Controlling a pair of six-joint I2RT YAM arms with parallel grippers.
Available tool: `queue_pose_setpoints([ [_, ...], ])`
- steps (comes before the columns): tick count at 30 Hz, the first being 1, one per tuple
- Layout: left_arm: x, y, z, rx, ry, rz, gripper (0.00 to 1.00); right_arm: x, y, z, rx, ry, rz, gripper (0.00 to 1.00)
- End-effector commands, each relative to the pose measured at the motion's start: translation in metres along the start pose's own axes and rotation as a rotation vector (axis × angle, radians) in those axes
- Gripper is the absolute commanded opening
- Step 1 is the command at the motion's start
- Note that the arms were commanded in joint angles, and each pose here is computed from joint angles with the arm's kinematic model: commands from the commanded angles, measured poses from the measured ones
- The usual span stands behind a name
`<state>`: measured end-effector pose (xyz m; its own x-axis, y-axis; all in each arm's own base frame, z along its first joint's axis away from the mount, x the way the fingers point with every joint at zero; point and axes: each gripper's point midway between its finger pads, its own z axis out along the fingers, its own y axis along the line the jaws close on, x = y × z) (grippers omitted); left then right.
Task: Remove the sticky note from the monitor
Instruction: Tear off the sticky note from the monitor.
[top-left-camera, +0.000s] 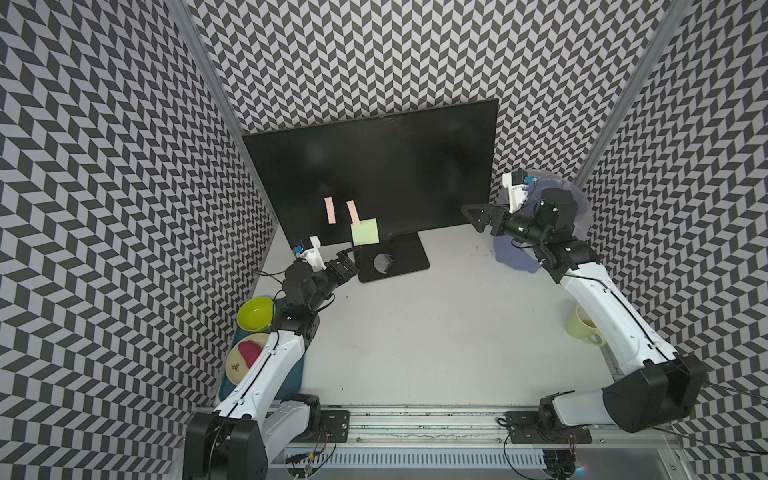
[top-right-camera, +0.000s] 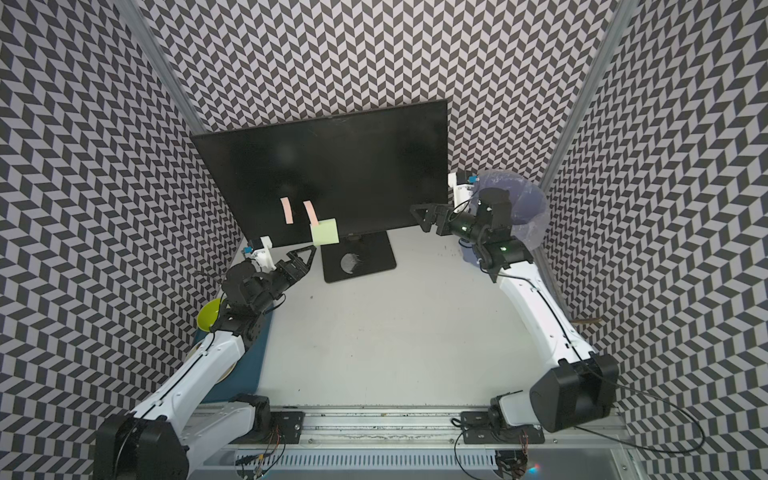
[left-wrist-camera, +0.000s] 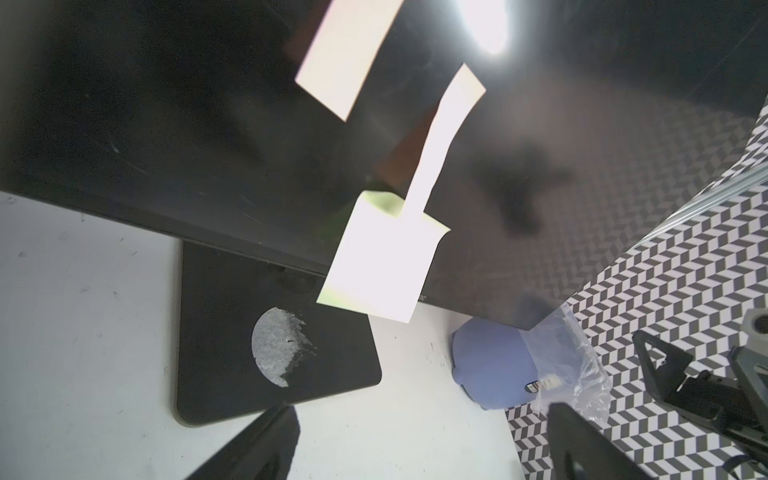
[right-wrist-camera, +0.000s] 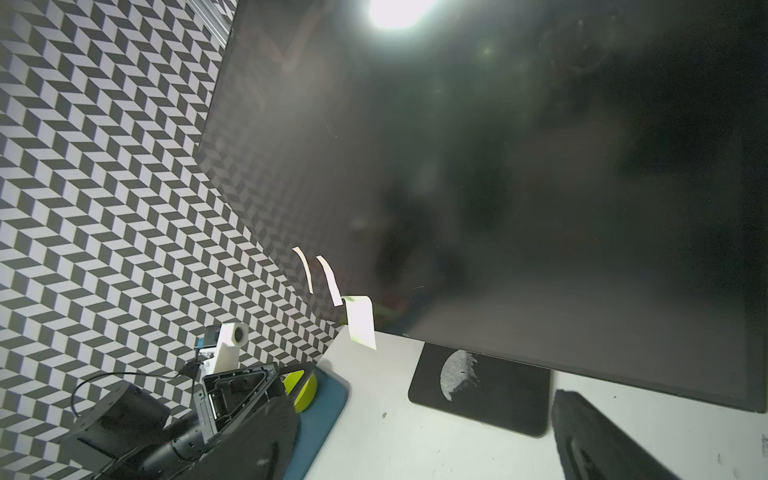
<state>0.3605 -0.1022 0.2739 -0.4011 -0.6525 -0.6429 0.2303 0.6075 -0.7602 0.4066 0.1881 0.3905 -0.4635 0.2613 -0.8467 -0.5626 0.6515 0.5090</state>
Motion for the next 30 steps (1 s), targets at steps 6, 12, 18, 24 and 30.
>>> queue_pose_setpoints([
  [6,-0.024,-0.031,0.01,0.173,-0.063,-0.053,0.94,-0.008,0.014,0.003,-0.048,-0.041,-0.018,0.99],
  [12,-0.035,-0.039,0.026,0.235,-0.074,-0.126,0.91,-0.005,0.019,0.004,-0.061,-0.033,-0.017,0.99],
  [18,-0.046,-0.037,0.043,0.241,-0.089,-0.186,0.87,0.0,0.022,0.003,-0.071,-0.032,-0.007,0.99],
  [24,-0.049,-0.033,0.057,0.26,-0.086,-0.242,0.81,0.001,0.023,0.003,-0.076,-0.031,-0.004,0.99],
  [30,-0.054,-0.034,0.068,0.269,-0.084,-0.238,0.76,0.001,0.024,0.003,-0.08,-0.029,-0.008,0.99],
])
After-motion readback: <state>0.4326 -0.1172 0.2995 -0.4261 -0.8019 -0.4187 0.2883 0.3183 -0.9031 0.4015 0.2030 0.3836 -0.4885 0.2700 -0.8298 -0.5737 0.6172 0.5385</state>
